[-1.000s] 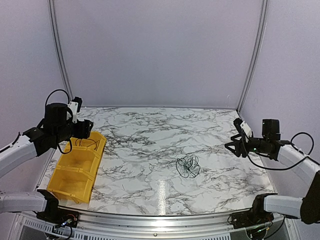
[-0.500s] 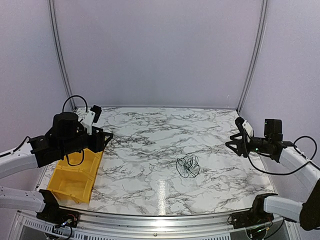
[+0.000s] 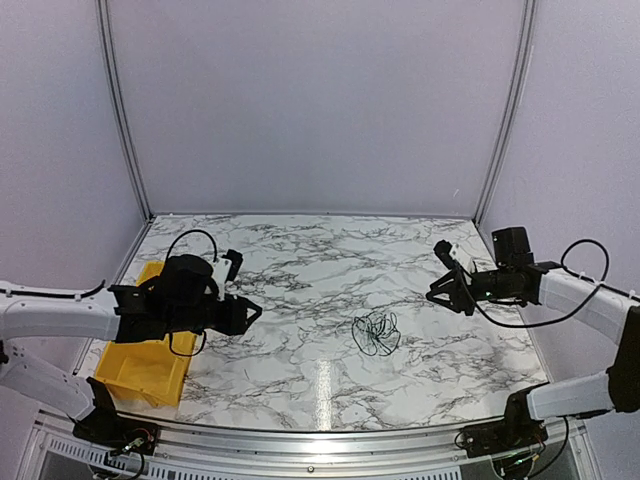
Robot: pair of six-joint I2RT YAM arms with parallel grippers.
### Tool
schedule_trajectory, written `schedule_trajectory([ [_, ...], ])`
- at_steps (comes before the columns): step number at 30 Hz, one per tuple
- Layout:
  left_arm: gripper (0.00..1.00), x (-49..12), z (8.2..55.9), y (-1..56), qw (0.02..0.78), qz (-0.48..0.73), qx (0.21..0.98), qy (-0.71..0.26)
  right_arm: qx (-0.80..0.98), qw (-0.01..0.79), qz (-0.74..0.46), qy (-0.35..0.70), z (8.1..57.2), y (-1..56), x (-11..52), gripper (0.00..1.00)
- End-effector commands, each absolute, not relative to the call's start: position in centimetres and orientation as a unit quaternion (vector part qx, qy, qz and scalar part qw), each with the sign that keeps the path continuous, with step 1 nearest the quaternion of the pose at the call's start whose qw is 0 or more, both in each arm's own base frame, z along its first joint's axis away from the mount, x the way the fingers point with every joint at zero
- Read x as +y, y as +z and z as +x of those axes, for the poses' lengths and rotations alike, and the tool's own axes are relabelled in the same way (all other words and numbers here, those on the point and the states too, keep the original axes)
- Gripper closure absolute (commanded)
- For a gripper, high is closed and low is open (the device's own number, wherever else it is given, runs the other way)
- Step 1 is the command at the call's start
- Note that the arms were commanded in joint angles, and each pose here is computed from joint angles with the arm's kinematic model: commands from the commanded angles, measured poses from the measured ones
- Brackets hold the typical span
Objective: Untangle the cables
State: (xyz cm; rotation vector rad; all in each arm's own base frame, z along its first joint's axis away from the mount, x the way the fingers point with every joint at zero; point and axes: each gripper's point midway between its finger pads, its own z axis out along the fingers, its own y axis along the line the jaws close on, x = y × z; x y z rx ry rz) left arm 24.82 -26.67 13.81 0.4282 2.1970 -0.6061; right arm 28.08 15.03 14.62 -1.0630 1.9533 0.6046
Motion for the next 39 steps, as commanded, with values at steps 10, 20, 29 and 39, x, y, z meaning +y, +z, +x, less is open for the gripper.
schedule_trajectory([
  [10, 0.49, -40.8, 29.2, 7.5, 0.26, 0.096, 0.901, -0.334, 0.769, 0.374, -0.464, 0.232, 31.8, 13.8, 19.1, 0.66],
  [20, 0.54, -46.1, 29.3, 4.5, 0.176, 0.08, 0.904, -0.381, 0.773, 0.363, -0.474, 0.214, 31.2, 11.8, 18.5, 0.63],
  [29, 0.63, -46.8, 27.9, 1.5, 0.114, 0.047, 0.916, -0.381, 0.77, 0.367, -0.478, 0.209, 30.9, 12.1, 18.4, 0.61],
  [39, 0.78, -46.5, 27.3, 0.5, 0.119, 0.041, 0.922, -0.367, 0.759, 0.357, -0.494, 0.23, 30.0, 12.6, 19.2, 0.56],
])
